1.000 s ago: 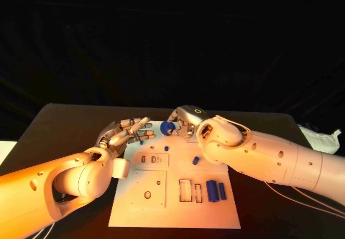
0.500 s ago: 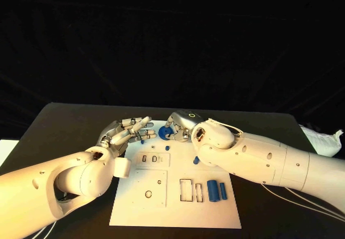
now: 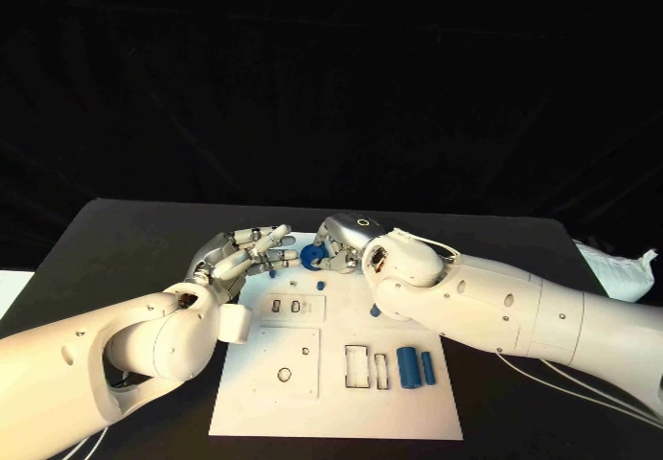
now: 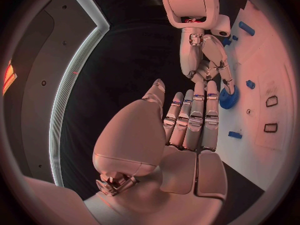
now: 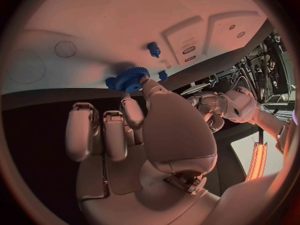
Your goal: Assemble the parts on the task board
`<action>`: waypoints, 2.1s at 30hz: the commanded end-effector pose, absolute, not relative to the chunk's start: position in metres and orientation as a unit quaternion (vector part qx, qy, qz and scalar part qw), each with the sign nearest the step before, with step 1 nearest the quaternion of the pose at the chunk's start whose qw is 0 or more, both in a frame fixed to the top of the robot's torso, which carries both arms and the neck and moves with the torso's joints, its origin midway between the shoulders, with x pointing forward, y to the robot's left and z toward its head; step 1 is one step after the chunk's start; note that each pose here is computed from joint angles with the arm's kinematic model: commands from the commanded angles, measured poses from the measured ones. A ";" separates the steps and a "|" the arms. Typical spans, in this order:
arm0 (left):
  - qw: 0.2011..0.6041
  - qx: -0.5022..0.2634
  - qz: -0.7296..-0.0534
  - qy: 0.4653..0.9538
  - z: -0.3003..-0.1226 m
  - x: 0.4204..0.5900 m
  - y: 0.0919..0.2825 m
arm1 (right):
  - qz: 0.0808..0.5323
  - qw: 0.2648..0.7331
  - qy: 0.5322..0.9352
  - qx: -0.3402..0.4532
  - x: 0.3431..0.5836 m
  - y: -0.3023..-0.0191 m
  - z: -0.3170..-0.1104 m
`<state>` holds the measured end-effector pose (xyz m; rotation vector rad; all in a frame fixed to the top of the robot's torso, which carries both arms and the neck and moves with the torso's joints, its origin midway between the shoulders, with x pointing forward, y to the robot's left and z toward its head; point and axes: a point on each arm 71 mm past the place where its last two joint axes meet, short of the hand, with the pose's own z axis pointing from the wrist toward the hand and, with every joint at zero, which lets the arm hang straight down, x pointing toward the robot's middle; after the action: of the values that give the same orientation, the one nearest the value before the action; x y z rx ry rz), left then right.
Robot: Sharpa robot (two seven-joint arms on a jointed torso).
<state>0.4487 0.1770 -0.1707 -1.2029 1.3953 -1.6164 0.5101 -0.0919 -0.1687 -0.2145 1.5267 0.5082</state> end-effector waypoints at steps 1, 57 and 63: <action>0.334 -0.457 -0.629 0.533 -0.169 0.448 0.175 | 0.211 0.684 0.691 -0.099 0.511 -0.093 -0.174; 0.340 -0.459 -0.626 0.531 -0.172 0.453 0.184 | 0.300 0.663 0.686 0.005 0.494 -0.302 -0.175; 0.339 -0.459 -0.626 0.532 -0.172 0.453 0.184 | 0.288 0.658 0.696 0.009 0.496 -0.309 -0.186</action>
<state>0.4539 0.1866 -0.1735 -1.2088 1.3841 -1.5966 0.4965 -0.3112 -0.1827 0.0388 1.5497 0.6259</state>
